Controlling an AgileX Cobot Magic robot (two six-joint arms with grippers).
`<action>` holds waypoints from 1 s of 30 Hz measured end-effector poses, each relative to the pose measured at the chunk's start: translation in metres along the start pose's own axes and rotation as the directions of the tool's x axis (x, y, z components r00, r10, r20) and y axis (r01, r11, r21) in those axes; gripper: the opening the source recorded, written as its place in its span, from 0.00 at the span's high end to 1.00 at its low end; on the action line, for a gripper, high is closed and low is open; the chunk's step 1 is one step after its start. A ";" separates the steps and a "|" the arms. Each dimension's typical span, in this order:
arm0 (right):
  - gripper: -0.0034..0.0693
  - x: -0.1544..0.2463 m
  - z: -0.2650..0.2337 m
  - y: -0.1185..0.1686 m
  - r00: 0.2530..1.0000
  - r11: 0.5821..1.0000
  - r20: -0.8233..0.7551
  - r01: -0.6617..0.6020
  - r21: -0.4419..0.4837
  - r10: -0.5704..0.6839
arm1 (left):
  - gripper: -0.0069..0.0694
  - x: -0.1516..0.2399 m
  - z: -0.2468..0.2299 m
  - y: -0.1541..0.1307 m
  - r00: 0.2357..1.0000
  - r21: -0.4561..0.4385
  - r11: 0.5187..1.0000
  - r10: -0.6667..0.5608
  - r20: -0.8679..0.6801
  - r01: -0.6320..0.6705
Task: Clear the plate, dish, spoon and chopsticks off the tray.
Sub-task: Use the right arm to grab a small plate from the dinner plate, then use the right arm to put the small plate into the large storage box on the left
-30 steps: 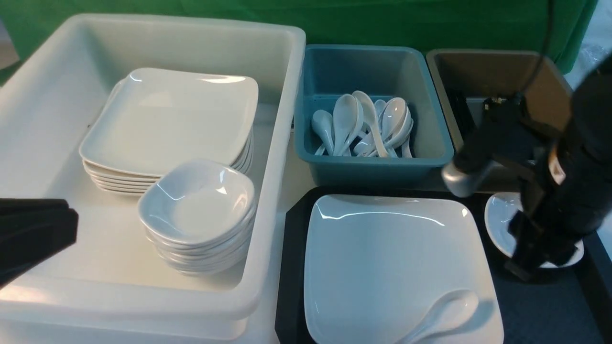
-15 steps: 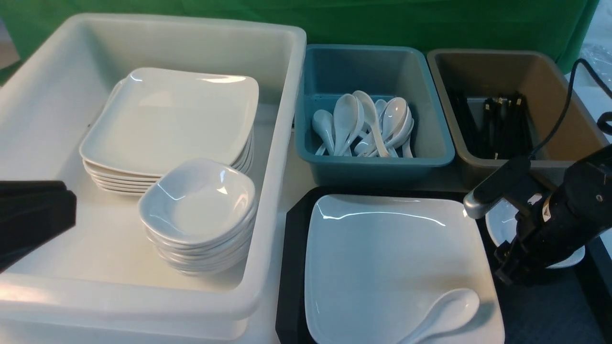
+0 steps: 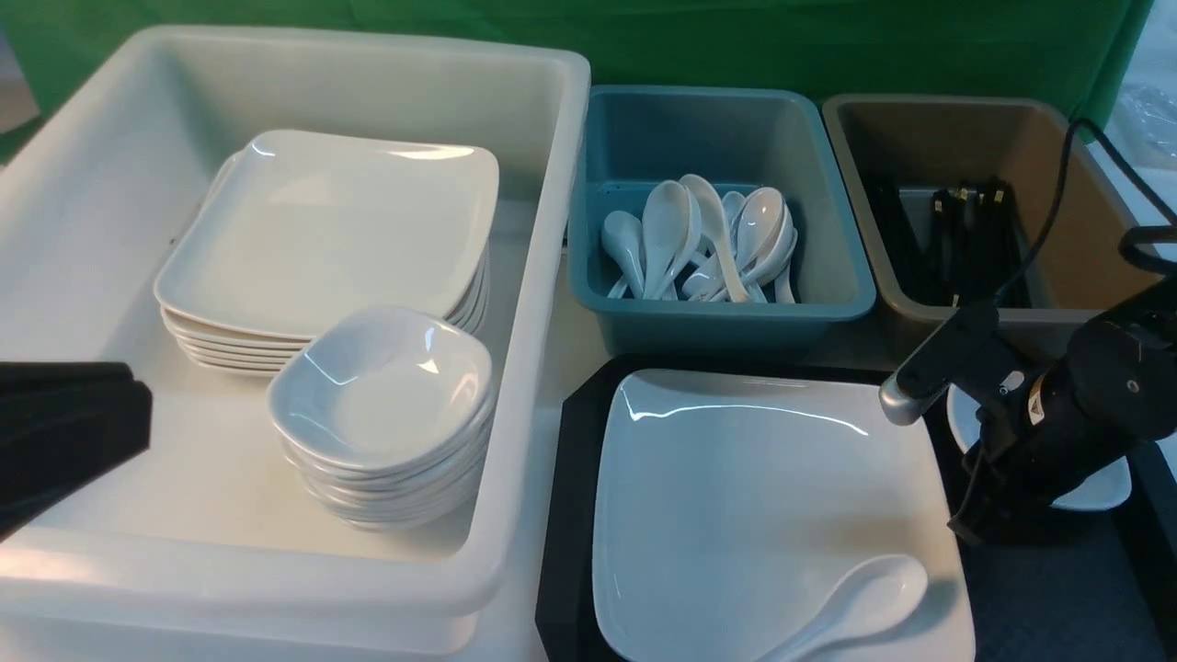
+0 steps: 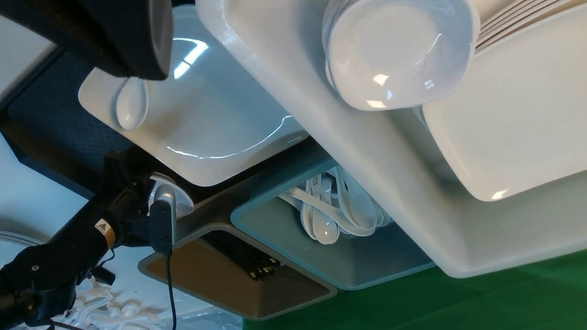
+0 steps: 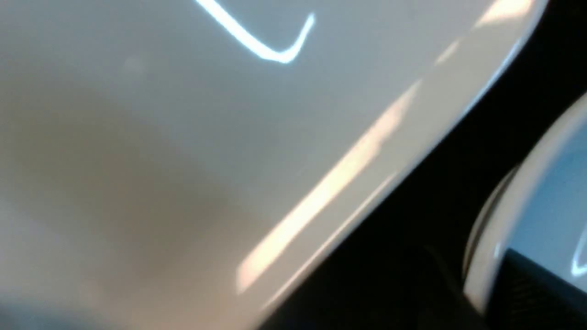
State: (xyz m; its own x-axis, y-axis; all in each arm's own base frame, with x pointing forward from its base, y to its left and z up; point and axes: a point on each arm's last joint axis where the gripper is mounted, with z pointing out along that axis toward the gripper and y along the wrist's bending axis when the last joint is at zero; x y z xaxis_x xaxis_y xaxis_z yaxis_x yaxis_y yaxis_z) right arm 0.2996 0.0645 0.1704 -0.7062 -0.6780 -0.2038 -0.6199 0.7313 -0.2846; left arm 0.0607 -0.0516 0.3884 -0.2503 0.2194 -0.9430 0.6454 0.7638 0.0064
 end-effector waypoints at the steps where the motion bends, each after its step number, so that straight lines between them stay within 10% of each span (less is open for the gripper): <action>1: 0.77 0.000 -0.009 0.004 1.000 1.000 -0.012 -0.009 0.000 0.009 | 0.88 0.000 0.000 0.000 1.000 0.000 1.000 0.000 -0.003 0.000; 8: 0.86 -0.016 -0.109 0.041 0.996 0.996 0.009 -0.090 -0.015 0.090 | 0.88 0.005 0.000 0.003 0.998 -0.035 0.998 0.041 -0.056 -0.043; 16: 0.86 -0.104 -0.231 0.163 0.784 0.930 0.559 0.362 -0.059 -0.270 | 0.88 0.016 -0.010 0.020 0.988 -0.224 0.974 -0.005 -0.152 -0.030; 21: 0.86 -0.161 -0.211 0.227 0.708 0.859 0.578 0.511 -0.025 -0.405 | 0.88 0.022 -0.033 0.018 0.995 -0.230 0.973 -0.040 -0.091 0.018; 30: 0.77 -0.205 -0.155 0.259 0.703 0.830 0.508 0.557 0.043 -0.498 | 0.88 0.029 -0.046 0.014 0.994 -0.200 0.977 -0.084 -0.072 0.068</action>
State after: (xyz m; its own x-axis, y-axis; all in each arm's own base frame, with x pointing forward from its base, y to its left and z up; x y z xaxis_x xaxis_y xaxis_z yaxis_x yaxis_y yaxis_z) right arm 0.2311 0.4041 0.2839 -0.0141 -0.8788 -0.4770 -0.8927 0.2259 -0.3899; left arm 0.0294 -0.0070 0.3767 -0.3550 0.1971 -0.9138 0.4690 0.8832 0.0083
